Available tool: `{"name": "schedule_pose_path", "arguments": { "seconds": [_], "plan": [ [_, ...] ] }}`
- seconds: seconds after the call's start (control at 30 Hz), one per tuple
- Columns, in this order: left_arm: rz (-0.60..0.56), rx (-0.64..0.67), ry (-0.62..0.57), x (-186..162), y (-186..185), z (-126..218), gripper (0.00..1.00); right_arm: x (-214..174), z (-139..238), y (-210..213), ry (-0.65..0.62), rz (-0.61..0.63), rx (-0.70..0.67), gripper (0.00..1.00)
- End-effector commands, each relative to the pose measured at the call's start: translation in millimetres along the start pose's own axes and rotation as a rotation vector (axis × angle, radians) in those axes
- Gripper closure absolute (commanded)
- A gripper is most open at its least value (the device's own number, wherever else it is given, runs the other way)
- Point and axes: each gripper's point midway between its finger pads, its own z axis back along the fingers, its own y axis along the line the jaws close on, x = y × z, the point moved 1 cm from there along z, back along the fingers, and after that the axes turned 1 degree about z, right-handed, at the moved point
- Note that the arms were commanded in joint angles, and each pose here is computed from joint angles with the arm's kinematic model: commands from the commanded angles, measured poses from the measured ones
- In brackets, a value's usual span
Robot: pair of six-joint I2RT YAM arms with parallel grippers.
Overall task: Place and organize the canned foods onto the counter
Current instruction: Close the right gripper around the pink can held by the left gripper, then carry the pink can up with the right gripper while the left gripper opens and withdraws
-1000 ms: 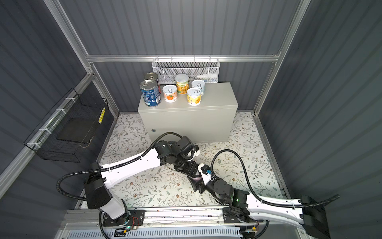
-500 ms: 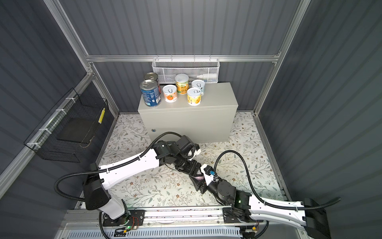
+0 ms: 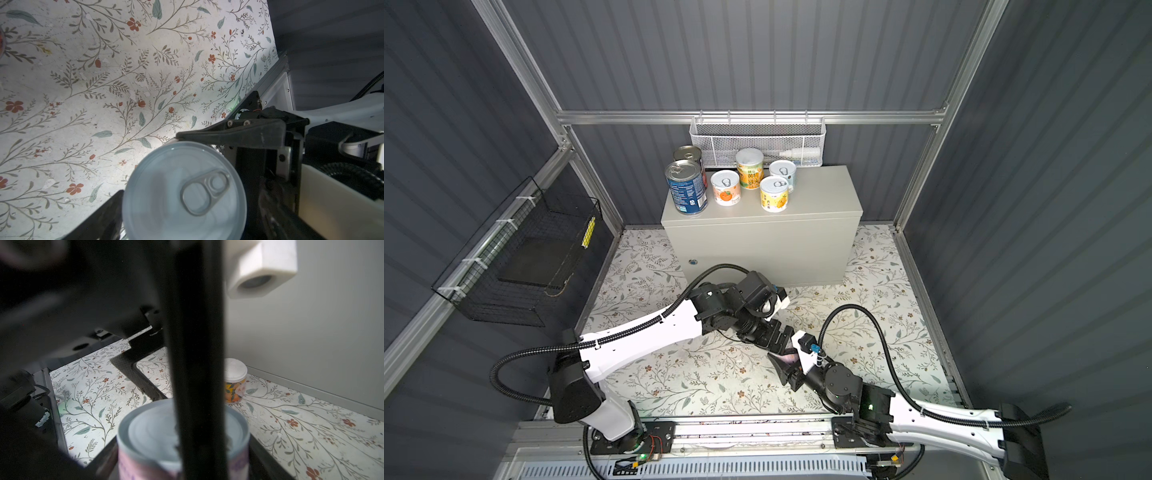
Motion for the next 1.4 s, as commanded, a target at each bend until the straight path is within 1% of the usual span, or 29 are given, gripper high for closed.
{"name": "schedule_pose_path", "arguments": {
  "seconds": [0.0, 0.07, 0.1, 0.27, 0.33, 0.4, 0.43, 0.53, 0.63, 0.67, 0.77, 0.9, 0.97, 1.03, 1.1, 1.17, 1.27, 1.37],
  "plan": [
    [-0.015, 0.002, -0.005, 0.9, -2.6, 7.8, 0.00, 21.5, 2.5, -2.3, -0.082, -0.052, -0.013, 0.34],
    [-0.013, 0.008, 0.002, -0.2, -1.5, 7.2, 0.00, 22.3, 3.5, -2.2, -0.085, -0.054, -0.011, 0.34],
    [-0.014, 0.034, -0.012, 1.9, 2.8, 7.7, 0.00, 22.5, 3.8, -2.8, -0.086, -0.054, -0.013, 0.34],
    [-0.020, 0.087, -0.056, 6.0, 10.1, 16.5, 0.00, 20.9, 5.7, -8.5, -0.077, -0.059, -0.043, 0.34],
    [-0.029, 0.113, -0.116, 10.5, 13.7, 26.8, 0.00, 20.9, 6.0, -11.8, -0.067, -0.058, -0.065, 0.33],
    [-0.024, 0.121, -0.221, 18.7, 17.3, 43.6, 0.00, 19.1, 5.7, -15.2, -0.057, -0.053, -0.088, 0.32],
    [-0.010, 0.132, -0.246, 16.9, 26.2, 44.5, 0.00, 19.5, 5.4, -16.3, -0.056, -0.053, -0.095, 0.32],
    [0.017, 0.135, -0.363, 25.5, 39.1, 65.2, 0.00, 27.9, 4.4, -13.6, -0.055, -0.045, -0.090, 0.31],
    [0.011, 0.211, -0.459, 28.6, 56.2, 86.5, 0.00, 42.5, 3.9, -9.9, -0.065, -0.039, -0.082, 0.31],
    [0.008, 0.229, -0.491, 27.9, 61.1, 93.2, 0.00, 47.6, 3.7, -8.6, -0.070, -0.036, -0.078, 0.32],
    [-0.006, 0.229, -0.576, 22.1, 70.9, 107.4, 0.00, 59.9, 3.5, -8.0, -0.077, -0.038, -0.086, 0.32],
    [-0.048, 0.270, -0.673, 6.7, 90.7, 119.1, 0.00, 80.7, 4.4, -7.2, -0.096, -0.048, -0.096, 0.32],
    [-0.064, 0.287, -0.731, -0.1, 102.8, 119.7, 0.00, 95.8, 5.6, -5.6, -0.116, -0.056, -0.093, 0.32],
    [-0.077, 0.268, -0.818, -2.4, 111.5, 118.2, 0.00, 111.7, 7.4, -4.9, -0.140, -0.057, -0.096, 0.32],
    [-0.128, 0.244, -0.901, -3.2, 115.8, 115.0, 0.00, 133.6, 10.5, -5.9, -0.176, -0.066, -0.110, 0.32],
    [-0.162, 0.250, -0.942, -3.7, 120.7, 111.9, 0.00, 153.7, 12.7, -5.0, -0.192, -0.060, -0.111, 0.31],
    [-0.254, 0.262, -0.947, -3.8, 123.1, 99.8, 0.00, 181.6, 14.5, -4.5, -0.201, -0.035, -0.121, 0.31],
    [-0.326, 0.292, -0.927, -4.9, 130.8, 83.0, 0.00, 211.2, 15.8, -5.7, -0.240, 0.001, -0.132, 0.30]
  ]
}}
